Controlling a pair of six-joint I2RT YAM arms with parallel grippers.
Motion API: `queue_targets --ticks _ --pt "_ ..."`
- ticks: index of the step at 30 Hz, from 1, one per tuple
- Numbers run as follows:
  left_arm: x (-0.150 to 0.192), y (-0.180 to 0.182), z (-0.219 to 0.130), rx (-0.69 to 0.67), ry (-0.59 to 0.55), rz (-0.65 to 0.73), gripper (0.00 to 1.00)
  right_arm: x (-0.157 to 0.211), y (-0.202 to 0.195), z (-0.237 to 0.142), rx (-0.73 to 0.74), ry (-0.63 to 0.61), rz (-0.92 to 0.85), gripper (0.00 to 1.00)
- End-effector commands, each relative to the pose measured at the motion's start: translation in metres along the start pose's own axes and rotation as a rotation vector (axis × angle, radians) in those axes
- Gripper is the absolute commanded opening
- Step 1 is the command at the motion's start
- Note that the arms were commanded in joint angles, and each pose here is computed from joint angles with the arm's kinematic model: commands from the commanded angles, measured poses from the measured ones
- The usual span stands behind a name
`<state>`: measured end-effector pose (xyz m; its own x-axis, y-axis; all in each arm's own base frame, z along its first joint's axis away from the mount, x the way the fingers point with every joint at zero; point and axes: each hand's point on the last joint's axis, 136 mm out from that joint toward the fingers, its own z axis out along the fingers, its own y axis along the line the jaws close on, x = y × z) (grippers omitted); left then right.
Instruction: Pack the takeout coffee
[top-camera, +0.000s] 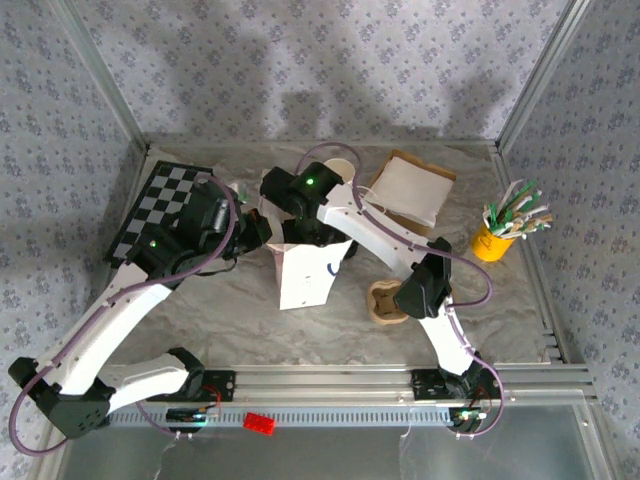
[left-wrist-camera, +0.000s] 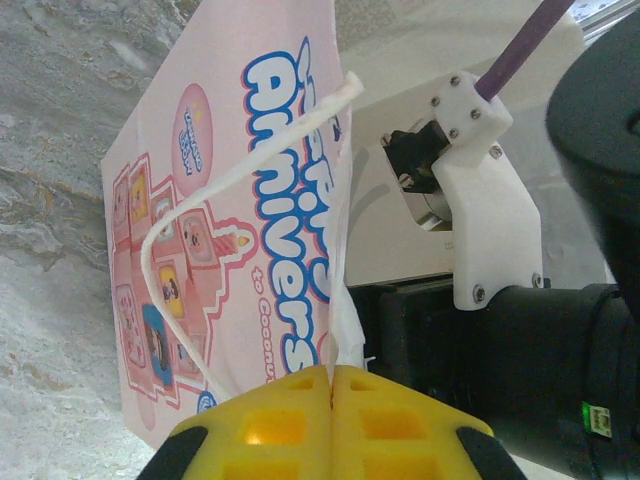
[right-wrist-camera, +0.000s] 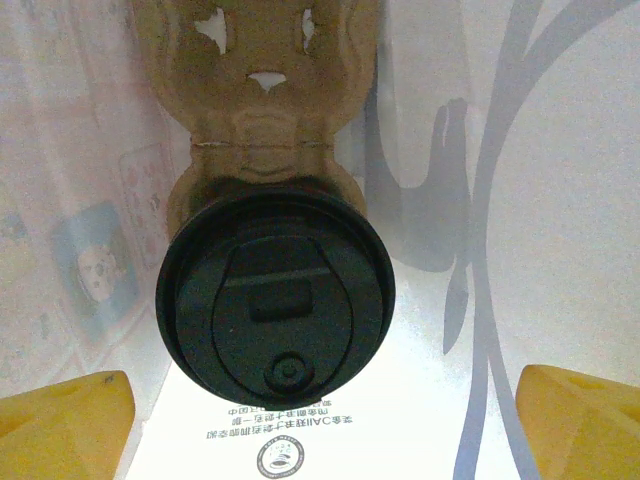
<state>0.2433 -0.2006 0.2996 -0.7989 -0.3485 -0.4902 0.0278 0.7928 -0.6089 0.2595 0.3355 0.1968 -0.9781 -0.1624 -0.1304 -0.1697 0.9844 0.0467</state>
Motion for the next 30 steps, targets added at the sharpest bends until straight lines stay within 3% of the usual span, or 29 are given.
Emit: queue_targets --ticks 1,10,13,30 --pt "0.003 -0.003 0.004 0.007 0.033 -0.001 0.09 0.002 0.024 -0.011 -0.077 -0.025 -0.005 1.0" --pt "0.005 -0.014 -0.006 0.063 0.045 -0.016 0.19 0.004 0.026 -0.002 -0.053 -0.018 0.0 1.0" --pt "0.01 -0.01 -0.003 0.051 0.064 -0.015 0.11 0.003 0.024 -0.004 -0.05 -0.021 0.002 1.0" --pt "0.02 0.004 0.005 -0.014 0.106 0.013 0.0 -0.014 0.021 -0.005 -0.047 -0.057 0.051 1.0"
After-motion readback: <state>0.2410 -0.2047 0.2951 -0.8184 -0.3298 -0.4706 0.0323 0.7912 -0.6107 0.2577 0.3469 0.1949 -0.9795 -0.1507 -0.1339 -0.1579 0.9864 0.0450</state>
